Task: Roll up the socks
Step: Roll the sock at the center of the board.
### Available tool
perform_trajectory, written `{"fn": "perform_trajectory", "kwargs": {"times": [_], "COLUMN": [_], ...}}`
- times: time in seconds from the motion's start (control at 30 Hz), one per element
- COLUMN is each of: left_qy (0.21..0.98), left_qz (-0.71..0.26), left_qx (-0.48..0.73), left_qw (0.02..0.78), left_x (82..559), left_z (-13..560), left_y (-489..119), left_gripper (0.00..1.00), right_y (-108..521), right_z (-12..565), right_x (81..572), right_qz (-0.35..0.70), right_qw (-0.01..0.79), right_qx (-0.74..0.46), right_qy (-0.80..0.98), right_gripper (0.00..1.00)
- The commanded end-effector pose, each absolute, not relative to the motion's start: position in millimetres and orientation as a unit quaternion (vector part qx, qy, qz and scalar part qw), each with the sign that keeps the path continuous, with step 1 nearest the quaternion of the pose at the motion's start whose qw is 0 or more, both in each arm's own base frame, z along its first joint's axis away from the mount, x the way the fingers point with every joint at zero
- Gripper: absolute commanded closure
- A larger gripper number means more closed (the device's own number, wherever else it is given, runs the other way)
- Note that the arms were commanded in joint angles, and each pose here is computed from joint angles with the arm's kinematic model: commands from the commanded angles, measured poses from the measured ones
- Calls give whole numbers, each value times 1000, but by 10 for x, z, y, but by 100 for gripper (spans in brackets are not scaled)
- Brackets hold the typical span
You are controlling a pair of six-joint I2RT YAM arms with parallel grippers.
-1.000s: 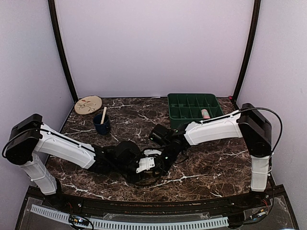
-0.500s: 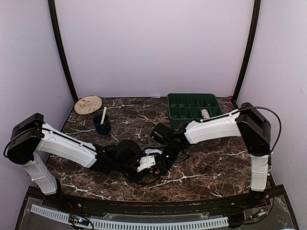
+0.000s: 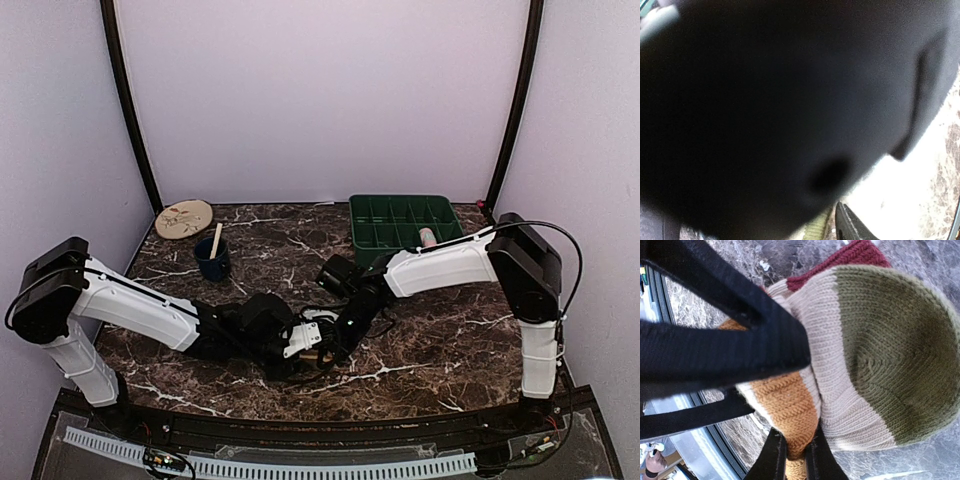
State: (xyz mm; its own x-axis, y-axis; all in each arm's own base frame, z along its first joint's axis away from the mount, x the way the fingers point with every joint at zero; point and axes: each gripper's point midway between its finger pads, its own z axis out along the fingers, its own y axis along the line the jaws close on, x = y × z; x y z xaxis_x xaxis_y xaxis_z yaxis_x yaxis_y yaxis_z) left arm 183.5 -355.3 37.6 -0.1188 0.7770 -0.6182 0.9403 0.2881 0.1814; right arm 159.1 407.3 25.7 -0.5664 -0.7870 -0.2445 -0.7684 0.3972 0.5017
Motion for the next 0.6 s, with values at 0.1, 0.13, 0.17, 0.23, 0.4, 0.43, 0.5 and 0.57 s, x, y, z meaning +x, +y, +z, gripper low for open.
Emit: {"fn": "perform_trajectory", "kwargs": {"times": [0.1,0.13,0.17,0.23,0.4,0.43,0.5,0.57], "left_qy": [759,758,758,758,759,759,758,759], "left_qz": [-86,-91,-97,-104,-110,-113,-116,-120], "left_qx": [595,596,597,599,600,601,603,604], "left_qw": [252,249,246,237,227,225,220,214], "left_x": [1753,1747,1740,1715,1682,1673,1656,1635], "left_z": [-29,-42,-50,-77,-117,-123,-138,-163], "left_y": [-3245,-3254,-3263,-3271,-3249,-3253,-3261,-3263], "left_gripper": [52,54,58,68,78,80,85,90], "right_y": [3932,3922,3915,3905,3876,3872,3867,3856], "right_z": [-27,-27,-21,-13,3,9,9,1], "right_x": [1482,1478,1477,1478,1511,1523,1534,1548], "right_qz": [-277,-278,-280,-285,-287,-289,-292,-292], "right_qw": [48,48,49,49,49,49,51,52], "right_qx": [458,456,454,449,440,438,434,432], "right_qy": [-844,-844,-844,-846,-850,-850,-851,-852], "right_gripper": [98,97,97,97,95,95,94,93]}}
